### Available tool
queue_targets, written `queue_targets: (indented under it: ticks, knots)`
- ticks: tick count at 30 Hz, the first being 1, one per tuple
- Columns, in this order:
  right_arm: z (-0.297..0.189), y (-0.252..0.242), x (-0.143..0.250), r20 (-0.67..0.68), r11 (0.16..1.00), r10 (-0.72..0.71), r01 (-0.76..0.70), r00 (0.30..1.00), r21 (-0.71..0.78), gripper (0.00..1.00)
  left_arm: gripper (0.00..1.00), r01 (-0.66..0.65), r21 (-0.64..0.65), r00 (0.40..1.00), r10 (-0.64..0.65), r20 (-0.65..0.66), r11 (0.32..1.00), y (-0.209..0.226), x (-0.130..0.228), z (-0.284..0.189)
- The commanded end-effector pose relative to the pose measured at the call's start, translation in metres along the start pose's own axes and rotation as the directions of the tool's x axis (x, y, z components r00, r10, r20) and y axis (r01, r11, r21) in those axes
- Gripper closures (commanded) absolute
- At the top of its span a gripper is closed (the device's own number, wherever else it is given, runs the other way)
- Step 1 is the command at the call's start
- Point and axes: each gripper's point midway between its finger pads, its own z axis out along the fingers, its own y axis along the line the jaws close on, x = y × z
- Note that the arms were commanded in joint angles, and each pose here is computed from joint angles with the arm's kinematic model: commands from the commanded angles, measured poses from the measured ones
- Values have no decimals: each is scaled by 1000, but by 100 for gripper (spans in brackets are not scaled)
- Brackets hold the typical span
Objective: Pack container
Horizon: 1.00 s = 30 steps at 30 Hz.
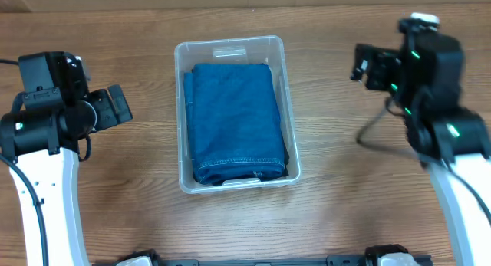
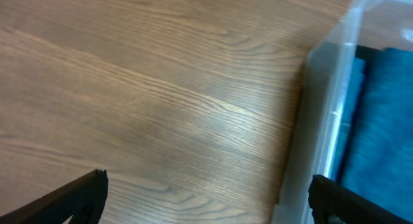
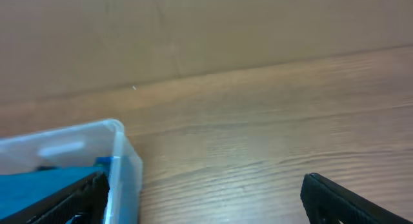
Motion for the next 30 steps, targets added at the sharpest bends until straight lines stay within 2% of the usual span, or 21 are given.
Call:
queue_targets:
  ticks: [1, 7, 9, 11, 14, 17, 20, 30]
  knots:
    - [-65, -13, -13, 96, 999, 41, -43, 995, 18, 0, 0, -147, 154, 980, 122, 160, 977, -26, 6, -54]
    - [-131, -24, 35, 141, 995, 101, -102, 985, 0, 0, 0, -203, 155, 917, 133, 376, 967, -23, 57, -107]
    - [-152, -32, 70, 178, 995, 103, -103, 979, -11, 0, 0, -204, 142, 893, 125, 433, 969, -18, 89, -113]
    - [-159, -37, 93, 181, 995, 103, -102, 978, -12, 0, 0, -216, 149, 872, 122, 474, 965, -18, 103, -118]
    - [-163, -43, 128, 121, 995, 99, -101, 988, 6, 0, 0, -213, 145, 877, 124, 464, 966, -15, 123, -121]
    - [-162, -51, 166, -26, 994, 94, -92, 995, 50, 0, 0, -201, 152, 910, 127, 395, 968, -12, 142, -114]
    - [-162, -51, 167, -32, 994, 93, -91, 995, 52, 0, 0, -191, 157, 933, 129, 336, 969, -11, 156, -109]
    - [-164, -52, 166, -16, 995, 83, -82, 996, 54, 0, 0, -191, 157, 933, 129, 335, 969, -11, 156, -108]
